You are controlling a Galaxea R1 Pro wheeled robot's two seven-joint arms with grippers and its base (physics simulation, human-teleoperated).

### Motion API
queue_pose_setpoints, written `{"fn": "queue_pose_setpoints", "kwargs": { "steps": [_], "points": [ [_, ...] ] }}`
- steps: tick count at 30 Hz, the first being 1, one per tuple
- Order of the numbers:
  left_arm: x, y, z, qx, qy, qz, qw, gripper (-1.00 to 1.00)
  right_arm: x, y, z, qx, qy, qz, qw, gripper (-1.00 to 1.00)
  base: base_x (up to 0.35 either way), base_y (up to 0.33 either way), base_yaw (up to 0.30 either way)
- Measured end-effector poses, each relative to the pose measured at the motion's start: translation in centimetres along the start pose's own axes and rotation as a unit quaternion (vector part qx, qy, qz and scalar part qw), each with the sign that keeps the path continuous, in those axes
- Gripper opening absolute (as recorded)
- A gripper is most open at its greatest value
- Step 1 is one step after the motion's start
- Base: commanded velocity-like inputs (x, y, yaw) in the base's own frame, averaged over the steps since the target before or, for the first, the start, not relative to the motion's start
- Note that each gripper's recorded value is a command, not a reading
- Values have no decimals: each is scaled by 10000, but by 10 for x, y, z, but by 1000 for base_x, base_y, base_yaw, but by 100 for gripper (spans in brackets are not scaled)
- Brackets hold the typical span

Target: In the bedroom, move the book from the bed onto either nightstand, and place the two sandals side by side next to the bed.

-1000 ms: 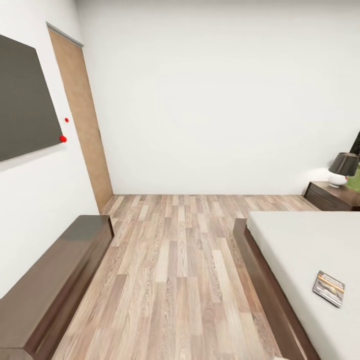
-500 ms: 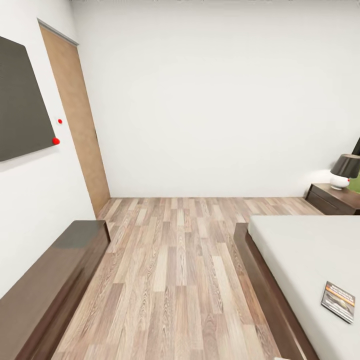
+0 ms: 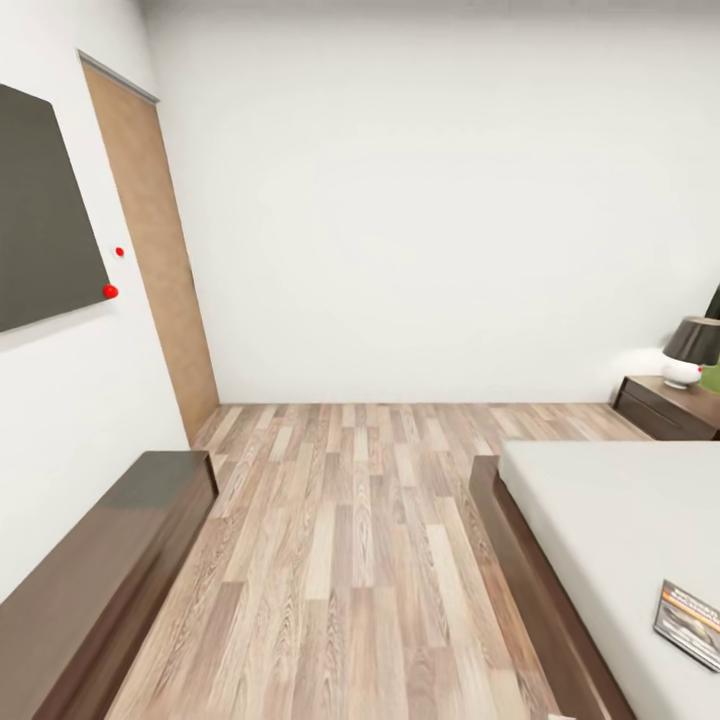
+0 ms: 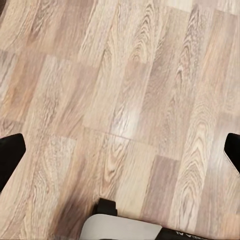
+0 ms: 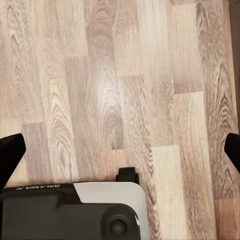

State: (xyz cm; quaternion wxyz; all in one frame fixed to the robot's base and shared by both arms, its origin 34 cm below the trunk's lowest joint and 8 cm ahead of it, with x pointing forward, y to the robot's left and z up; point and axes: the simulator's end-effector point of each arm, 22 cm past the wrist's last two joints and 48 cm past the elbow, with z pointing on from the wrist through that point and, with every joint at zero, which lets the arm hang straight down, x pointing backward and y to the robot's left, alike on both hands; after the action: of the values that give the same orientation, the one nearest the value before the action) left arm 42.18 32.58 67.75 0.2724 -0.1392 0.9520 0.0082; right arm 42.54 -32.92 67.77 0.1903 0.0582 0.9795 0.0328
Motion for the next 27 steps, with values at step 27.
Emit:
{"fn": "queue_pose_setpoints", "kwargs": {
  "steps": [27],
  "points": [
    [-2, 0, 0, 5, -21, -2, 10000, 100, -2, 0, -1, -2, -19, -11, 10000, 100, 333, 17, -89]
  ]
}}
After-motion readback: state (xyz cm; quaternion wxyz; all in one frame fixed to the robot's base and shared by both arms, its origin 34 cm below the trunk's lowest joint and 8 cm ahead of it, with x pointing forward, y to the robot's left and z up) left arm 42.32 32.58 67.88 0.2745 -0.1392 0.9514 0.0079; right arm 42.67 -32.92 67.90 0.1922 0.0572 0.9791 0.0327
